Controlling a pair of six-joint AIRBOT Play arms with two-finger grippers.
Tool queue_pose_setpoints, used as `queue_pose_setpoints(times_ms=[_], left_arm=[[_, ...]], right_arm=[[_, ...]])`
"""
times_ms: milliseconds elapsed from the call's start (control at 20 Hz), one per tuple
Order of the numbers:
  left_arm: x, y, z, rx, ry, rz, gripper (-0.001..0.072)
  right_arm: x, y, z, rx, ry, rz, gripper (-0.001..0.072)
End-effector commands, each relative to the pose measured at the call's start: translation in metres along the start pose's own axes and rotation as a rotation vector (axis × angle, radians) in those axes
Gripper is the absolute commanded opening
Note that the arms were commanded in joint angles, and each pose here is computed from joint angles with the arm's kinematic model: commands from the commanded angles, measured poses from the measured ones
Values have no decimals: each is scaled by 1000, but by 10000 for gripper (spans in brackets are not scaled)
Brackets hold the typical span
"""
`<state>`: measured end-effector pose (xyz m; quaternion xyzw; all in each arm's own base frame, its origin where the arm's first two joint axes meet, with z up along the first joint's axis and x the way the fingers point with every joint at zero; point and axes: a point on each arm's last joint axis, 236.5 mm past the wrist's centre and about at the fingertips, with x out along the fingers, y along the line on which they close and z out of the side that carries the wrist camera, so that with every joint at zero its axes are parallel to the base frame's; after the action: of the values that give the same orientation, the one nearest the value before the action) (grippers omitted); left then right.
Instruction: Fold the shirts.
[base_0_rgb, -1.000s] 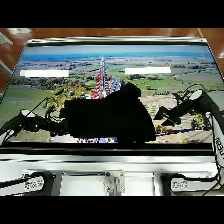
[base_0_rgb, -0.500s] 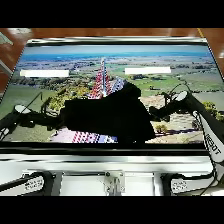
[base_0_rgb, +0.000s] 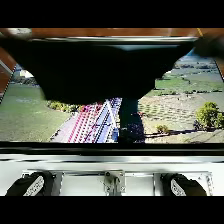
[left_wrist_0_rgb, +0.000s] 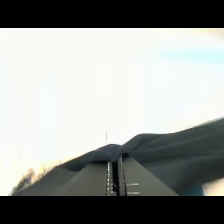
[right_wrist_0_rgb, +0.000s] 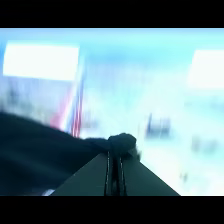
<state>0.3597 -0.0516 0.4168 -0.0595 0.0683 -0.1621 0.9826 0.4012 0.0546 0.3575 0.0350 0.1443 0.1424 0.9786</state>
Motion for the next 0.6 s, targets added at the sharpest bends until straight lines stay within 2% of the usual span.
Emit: queue_pose_setpoints(times_ms=[0,100,200,400,550], left_arm=[[-143,-76,149,165,-484,8,45],[-182,-103,155,171,-526,-20,44],[-195,-112,134,164,-450,-17,44],[-189,-76,50,121,-90,137,44],[-176,-47,-4,89,134,212,44]], right_arm=[[-176,41,137,-176,-531,-106,67],[-225,52,139,-196,-573,-143,67],[-254,52,124,-227,-542,-201,67],[-269,31,75,-220,-355,-312,67],[-259,23,61,-209,-279,-326,67]])
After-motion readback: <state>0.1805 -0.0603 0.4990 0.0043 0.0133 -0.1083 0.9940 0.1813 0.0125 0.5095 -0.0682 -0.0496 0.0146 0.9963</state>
